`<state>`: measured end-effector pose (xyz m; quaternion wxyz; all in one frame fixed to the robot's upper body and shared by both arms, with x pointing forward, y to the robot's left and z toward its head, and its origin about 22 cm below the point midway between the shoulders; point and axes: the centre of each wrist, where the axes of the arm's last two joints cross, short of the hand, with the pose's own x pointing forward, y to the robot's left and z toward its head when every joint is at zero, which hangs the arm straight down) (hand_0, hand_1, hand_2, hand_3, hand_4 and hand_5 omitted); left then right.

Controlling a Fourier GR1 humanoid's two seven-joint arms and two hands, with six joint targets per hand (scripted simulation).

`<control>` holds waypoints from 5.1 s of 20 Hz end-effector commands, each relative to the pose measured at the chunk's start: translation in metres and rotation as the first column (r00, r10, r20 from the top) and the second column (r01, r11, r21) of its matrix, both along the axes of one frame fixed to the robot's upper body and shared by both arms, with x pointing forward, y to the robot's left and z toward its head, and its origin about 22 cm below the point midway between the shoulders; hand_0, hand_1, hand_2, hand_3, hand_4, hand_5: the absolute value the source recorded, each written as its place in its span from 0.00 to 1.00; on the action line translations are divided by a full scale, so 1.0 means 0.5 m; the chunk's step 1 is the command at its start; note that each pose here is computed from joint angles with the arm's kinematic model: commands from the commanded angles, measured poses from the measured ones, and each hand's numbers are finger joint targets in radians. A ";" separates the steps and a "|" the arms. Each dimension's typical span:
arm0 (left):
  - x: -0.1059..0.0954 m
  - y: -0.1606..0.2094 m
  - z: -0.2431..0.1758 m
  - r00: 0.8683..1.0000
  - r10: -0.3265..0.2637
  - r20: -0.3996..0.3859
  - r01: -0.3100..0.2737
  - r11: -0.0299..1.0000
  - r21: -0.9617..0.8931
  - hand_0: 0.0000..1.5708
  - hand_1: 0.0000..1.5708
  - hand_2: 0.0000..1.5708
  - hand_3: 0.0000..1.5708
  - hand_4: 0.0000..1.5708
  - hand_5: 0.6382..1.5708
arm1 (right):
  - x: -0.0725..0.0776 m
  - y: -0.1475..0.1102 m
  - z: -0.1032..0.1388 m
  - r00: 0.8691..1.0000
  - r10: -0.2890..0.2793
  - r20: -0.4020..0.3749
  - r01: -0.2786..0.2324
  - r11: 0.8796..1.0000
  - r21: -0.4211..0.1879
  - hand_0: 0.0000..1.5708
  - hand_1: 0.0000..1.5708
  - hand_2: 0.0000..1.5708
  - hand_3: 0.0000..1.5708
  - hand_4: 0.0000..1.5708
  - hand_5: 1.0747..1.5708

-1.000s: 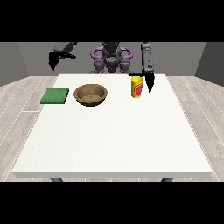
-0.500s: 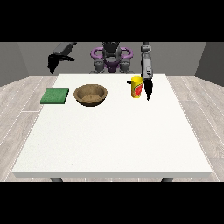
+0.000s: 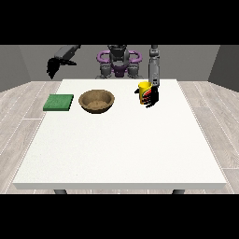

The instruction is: Pick the cup and pour the ball into the bowl, then pick the bowl and place it on the pad

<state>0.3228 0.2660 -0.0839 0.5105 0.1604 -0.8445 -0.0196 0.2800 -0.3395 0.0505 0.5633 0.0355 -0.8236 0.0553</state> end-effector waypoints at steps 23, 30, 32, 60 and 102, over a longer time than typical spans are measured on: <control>0.172 -0.001 0.257 0.943 0.277 -0.184 -0.077 0.721 0.689 0.95 0.95 1.00 1.00 1.00 0.68 | -0.018 -0.065 -0.112 0.966 -0.068 -0.251 0.076 0.997 0.023 0.00 0.00 0.00 0.00 0.00 1.00; 0.173 -0.097 0.235 0.932 0.349 -0.100 -0.130 0.579 0.805 0.96 0.96 1.00 1.00 0.96 0.65 | -0.018 -0.104 -0.101 0.961 -0.052 -0.273 0.061 0.998 0.024 0.00 0.00 0.00 0.00 0.00 1.00; 0.185 -0.154 0.258 0.937 0.344 -0.058 -0.133 0.504 0.853 0.97 0.97 1.00 1.00 1.00 0.61 | -0.026 -0.131 -0.107 0.961 -0.061 -0.269 0.070 0.997 0.025 0.00 0.00 0.00 0.00 0.00 1.00; 0.129 -0.449 0.243 0.982 -0.073 0.173 -0.183 -0.591 0.786 0.92 0.92 1.00 1.00 0.97 0.53 | -0.015 -0.099 -0.152 0.923 -0.056 -0.380 0.085 0.994 0.061 0.00 0.00 0.00 0.00 0.00 1.00; 0.003 -0.160 0.263 0.938 -0.294 -0.184 0.299 0.954 0.000 0.00 0.00 0.00 0.00 0.00 0.99 | 0.098 0.064 -0.243 0.893 -0.295 -0.339 0.363 0.918 0.157 0.00 0.00 0.00 0.00 0.07 0.99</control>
